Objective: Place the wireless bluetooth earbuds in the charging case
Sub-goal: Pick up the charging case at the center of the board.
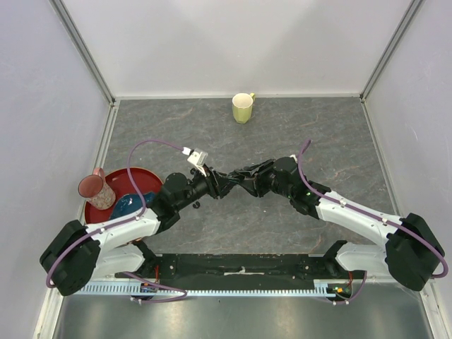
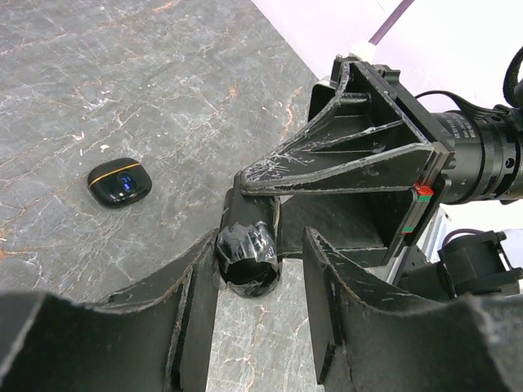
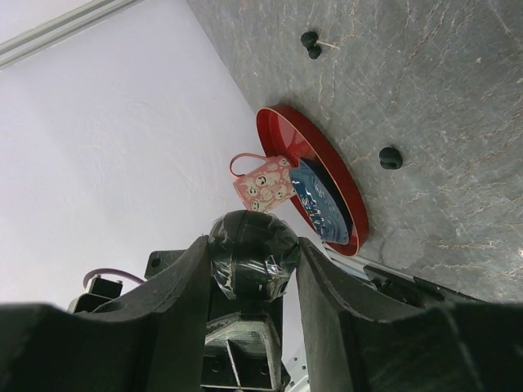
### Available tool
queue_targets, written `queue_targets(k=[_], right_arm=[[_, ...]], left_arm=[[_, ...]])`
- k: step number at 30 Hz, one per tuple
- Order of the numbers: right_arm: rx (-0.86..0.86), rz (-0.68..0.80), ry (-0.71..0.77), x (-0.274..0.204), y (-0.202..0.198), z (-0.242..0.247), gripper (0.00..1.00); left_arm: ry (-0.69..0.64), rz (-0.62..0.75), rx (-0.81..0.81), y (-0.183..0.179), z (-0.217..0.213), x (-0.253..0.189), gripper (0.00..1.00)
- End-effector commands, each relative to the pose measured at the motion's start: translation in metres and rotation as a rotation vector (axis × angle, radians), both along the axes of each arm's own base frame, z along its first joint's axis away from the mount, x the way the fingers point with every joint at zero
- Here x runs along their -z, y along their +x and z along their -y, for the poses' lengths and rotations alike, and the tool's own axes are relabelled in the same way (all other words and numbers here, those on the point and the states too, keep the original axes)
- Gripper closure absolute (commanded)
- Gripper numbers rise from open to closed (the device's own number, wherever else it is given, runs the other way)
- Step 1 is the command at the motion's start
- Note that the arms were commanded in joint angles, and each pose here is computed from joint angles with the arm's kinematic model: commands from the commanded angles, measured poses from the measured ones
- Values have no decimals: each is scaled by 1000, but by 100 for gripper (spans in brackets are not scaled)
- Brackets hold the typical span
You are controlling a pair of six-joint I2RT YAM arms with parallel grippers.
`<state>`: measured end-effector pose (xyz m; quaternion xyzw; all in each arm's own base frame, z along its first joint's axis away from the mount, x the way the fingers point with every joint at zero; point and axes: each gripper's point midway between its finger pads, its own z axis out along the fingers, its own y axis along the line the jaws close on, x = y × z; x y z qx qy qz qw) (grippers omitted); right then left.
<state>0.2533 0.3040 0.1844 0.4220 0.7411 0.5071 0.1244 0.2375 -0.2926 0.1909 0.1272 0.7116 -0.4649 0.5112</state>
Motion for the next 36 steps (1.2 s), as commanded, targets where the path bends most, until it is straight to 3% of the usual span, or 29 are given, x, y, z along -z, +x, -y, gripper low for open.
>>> queue_targets(k=[1, 11, 16, 21, 23, 26, 27, 28, 30, 33, 36], right_arm=[[-9, 44, 69, -23, 2, -4, 100], [-22, 41, 68, -21, 0, -5, 100], [-29, 36, 69, -19, -1, -6, 100], [-45, 59, 65, -22, -2, -7, 100], [-67, 95, 53, -24, -4, -8, 93], [-87, 201, 17, -37, -1, -6, 74], [-89, 225, 9, -41, -1, -5, 65], [-88, 261, 6, -47, 0, -4, 49], [-93, 344, -22, -58, 0, 2, 32], [-105, 429, -75, -67, -3, 10, 21], [-134, 521, -110, -77, -6, 16, 18]], left_arm=[[-73, 55, 15, 4, 10, -30, 50], [-74, 60, 9, 9, 14, -30, 53], [-69, 56, 19, 10, 16, -27, 76], [-65, 51, 36, 7, 17, -23, 91], [-69, 55, 39, 5, 17, -24, 97], [-73, 78, 44, 1, 13, -28, 98], [-69, 86, 45, -1, 11, -27, 98], [-62, 101, 45, -2, 9, -28, 98], [-66, 134, 41, -6, 4, -33, 98], [-54, 199, 34, -11, -5, -43, 98], [-30, 285, 42, -19, -14, -55, 98]])
